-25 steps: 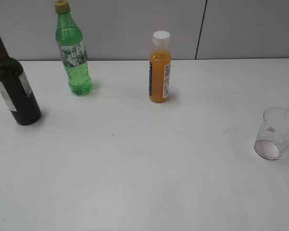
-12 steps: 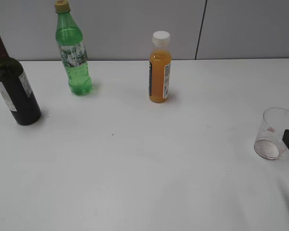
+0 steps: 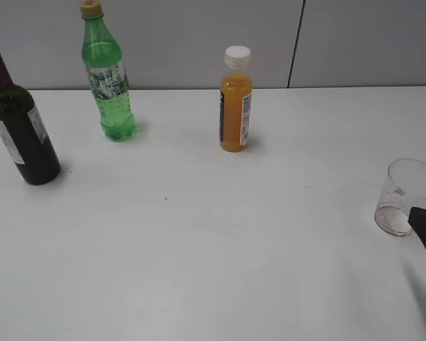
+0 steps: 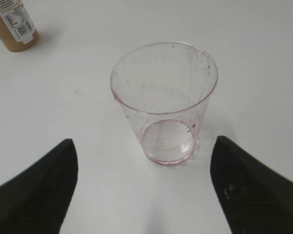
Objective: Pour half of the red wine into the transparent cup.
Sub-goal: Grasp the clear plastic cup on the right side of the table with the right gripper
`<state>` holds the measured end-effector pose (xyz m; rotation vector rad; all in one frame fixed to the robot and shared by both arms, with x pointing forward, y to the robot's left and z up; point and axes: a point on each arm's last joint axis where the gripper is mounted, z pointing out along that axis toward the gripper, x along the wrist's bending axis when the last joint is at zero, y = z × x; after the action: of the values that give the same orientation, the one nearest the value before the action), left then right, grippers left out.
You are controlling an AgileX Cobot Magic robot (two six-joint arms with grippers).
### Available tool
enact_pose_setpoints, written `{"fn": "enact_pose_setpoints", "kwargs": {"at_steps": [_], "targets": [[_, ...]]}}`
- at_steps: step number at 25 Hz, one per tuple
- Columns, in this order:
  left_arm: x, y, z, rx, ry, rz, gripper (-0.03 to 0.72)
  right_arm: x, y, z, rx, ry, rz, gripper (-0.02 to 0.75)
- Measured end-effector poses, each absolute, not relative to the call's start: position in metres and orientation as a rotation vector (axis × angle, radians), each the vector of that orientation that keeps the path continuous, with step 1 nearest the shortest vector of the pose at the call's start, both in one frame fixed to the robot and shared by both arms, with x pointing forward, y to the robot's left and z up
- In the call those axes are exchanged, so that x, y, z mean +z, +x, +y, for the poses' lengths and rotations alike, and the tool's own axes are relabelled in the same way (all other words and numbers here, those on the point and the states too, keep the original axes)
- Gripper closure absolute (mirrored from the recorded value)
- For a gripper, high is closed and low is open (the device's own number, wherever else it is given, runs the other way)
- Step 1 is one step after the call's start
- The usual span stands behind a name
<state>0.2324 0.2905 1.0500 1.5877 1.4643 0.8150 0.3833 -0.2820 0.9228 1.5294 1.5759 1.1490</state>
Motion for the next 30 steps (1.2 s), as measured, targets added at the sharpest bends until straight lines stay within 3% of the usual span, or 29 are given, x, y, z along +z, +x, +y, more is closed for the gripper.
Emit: {"fn": "enact_pose_setpoints", "kwargs": {"at_steps": [8,30], "targets": [[1.050,0.232,0.291,0.816,1.587,1.464,0.449,0.911,0.385,-0.283,1.094,1.608,1.609,0.059],[1.050,0.232,0.291,0.816,1.587,1.464,0.449,0.880,0.407,-0.286,1.090,1.570,1.551,0.055]]}}
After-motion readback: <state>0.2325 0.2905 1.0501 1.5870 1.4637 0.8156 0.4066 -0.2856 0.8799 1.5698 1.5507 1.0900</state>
